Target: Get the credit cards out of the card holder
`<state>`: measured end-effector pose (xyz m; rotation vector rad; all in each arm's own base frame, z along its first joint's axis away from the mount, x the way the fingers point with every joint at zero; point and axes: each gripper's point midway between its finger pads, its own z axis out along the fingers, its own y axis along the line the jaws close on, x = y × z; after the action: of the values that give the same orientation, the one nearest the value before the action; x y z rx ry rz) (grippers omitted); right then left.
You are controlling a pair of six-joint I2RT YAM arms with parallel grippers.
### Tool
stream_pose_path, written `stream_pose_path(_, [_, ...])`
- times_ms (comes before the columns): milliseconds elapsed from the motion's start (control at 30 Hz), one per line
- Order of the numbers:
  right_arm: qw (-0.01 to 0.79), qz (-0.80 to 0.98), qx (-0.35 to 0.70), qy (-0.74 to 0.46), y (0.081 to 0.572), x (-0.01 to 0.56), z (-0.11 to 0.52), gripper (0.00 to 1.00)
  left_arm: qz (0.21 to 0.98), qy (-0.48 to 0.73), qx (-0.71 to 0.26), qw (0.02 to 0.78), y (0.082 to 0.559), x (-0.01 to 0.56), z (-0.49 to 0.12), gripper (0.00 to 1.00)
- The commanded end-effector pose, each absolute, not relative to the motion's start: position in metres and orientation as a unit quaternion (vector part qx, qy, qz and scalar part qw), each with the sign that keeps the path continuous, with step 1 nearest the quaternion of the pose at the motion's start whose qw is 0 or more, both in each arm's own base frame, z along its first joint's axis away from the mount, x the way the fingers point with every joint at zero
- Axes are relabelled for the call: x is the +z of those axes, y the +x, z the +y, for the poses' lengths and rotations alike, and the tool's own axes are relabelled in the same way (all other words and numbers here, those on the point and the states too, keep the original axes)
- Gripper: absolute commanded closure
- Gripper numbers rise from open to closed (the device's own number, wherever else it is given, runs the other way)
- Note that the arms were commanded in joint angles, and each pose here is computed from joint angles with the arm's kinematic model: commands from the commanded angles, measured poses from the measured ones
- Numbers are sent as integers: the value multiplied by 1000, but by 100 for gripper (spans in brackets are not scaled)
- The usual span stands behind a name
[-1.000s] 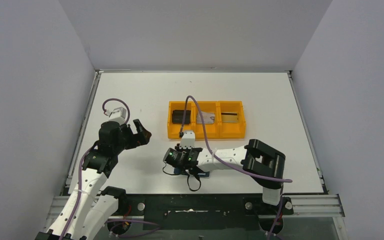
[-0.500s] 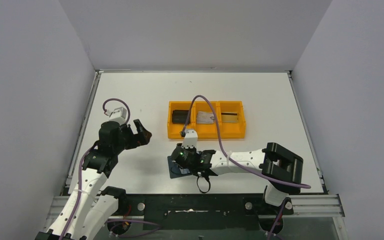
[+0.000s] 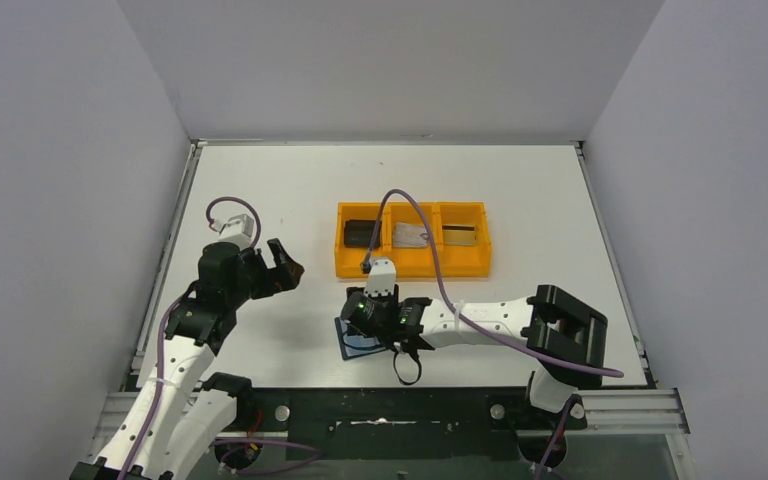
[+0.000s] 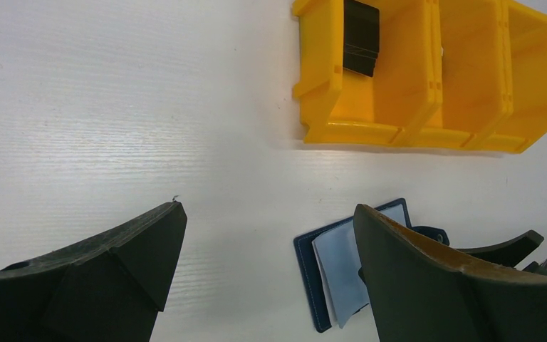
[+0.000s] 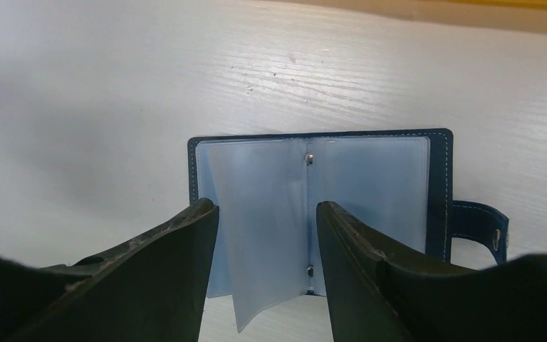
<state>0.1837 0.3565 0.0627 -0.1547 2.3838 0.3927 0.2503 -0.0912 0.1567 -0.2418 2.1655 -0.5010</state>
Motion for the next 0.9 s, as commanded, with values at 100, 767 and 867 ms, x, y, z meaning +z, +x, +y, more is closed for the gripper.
stream_pose_path(100, [372, 921, 110, -37, 193, 65, 339, 46, 855, -90, -214, 463, 260, 170, -95, 10])
stream_pose_path(767, [398, 906, 139, -15, 201, 93, 310, 25, 862, -126, -177, 458, 266, 166, -80, 10])
stream_pose_path(867, [429, 894, 127, -3, 217, 117, 287, 16, 857, -152, -155, 468, 270, 168, -70, 10])
